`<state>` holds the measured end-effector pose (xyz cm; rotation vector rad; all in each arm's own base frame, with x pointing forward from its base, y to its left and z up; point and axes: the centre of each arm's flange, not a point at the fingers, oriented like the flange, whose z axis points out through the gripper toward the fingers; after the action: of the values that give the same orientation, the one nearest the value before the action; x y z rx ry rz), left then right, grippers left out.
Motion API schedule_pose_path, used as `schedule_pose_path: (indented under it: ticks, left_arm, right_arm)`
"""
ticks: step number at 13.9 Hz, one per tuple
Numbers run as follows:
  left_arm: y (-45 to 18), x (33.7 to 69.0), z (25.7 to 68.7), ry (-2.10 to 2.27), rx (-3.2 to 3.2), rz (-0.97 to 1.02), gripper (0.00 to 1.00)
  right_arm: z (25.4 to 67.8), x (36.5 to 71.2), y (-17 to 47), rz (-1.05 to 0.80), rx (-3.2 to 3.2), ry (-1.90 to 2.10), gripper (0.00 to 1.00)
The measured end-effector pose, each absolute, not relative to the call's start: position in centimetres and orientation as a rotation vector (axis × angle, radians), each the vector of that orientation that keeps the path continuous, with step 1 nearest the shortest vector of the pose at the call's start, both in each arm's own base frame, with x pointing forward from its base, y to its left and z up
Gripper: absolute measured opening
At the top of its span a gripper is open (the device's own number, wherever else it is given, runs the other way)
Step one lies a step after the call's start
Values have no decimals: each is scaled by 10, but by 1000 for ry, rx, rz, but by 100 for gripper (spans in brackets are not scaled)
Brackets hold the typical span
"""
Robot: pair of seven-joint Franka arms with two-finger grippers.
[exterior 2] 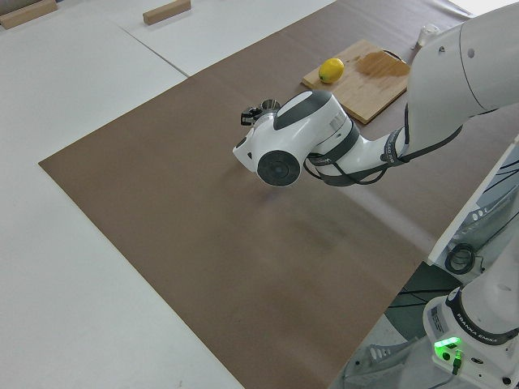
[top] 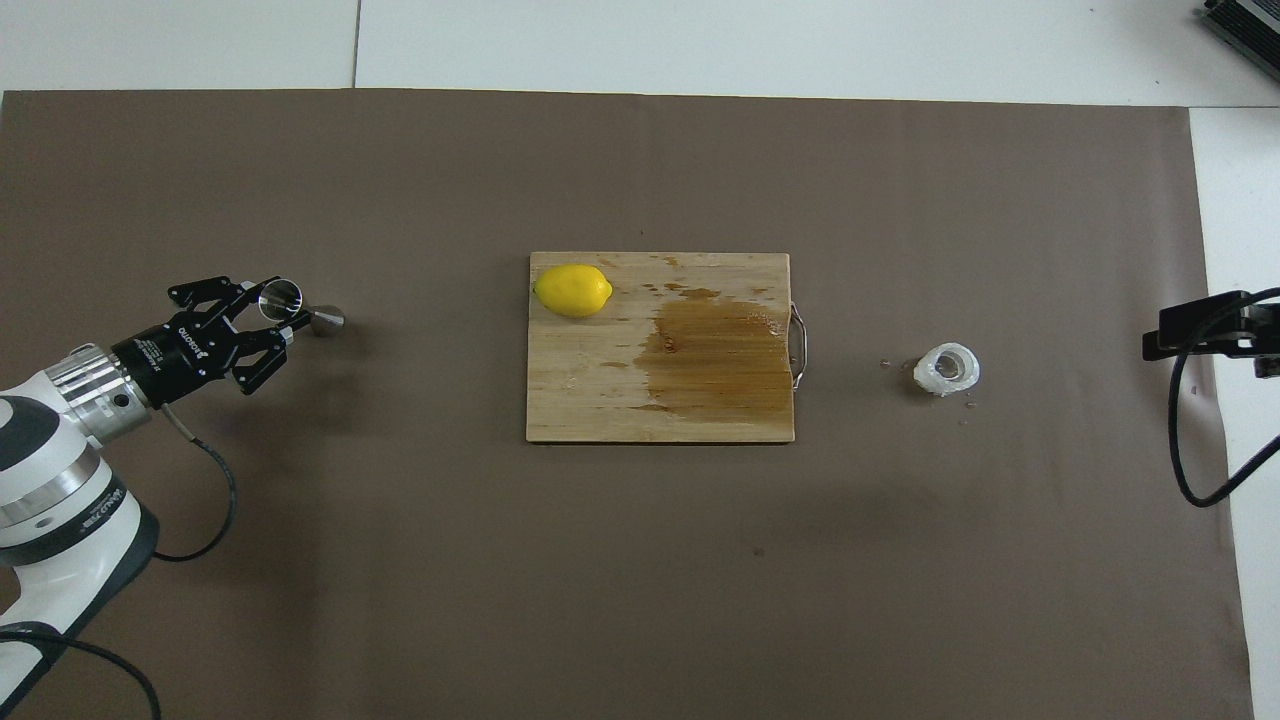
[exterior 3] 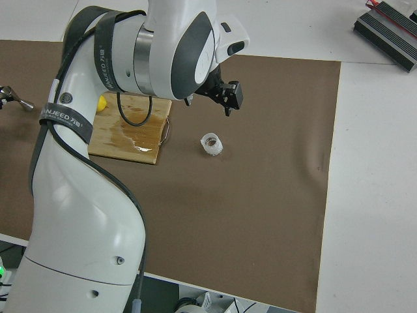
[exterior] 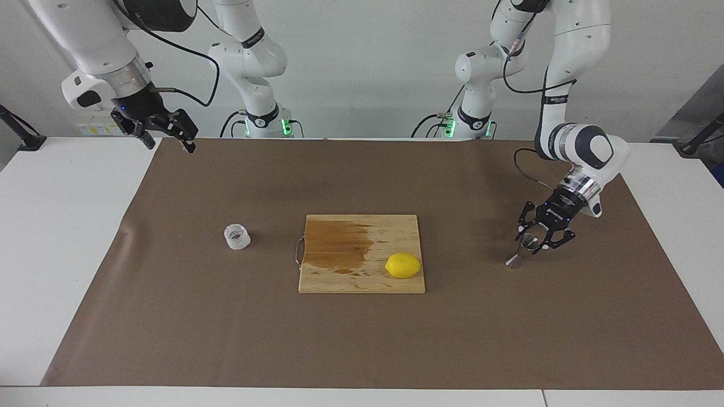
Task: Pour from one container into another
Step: 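Close the left gripper around the metal cup, then lift the metal cup with the left gripper and carry it over the board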
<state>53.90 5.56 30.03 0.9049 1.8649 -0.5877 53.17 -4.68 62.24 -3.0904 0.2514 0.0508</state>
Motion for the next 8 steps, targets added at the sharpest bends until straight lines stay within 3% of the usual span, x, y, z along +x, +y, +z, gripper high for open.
schedule_pose_path:
  ticks: [3, 8]
  left_arm:
    - [47, 548, 314, 1841, 915, -589, 50]
    - [-29, 565, 375, 1810, 920, -683, 50]
  right_arm:
    - [622, 532, -47, 51, -3090, 251, 100]
    - [622, 532, -47, 51, -3090, 251, 100]
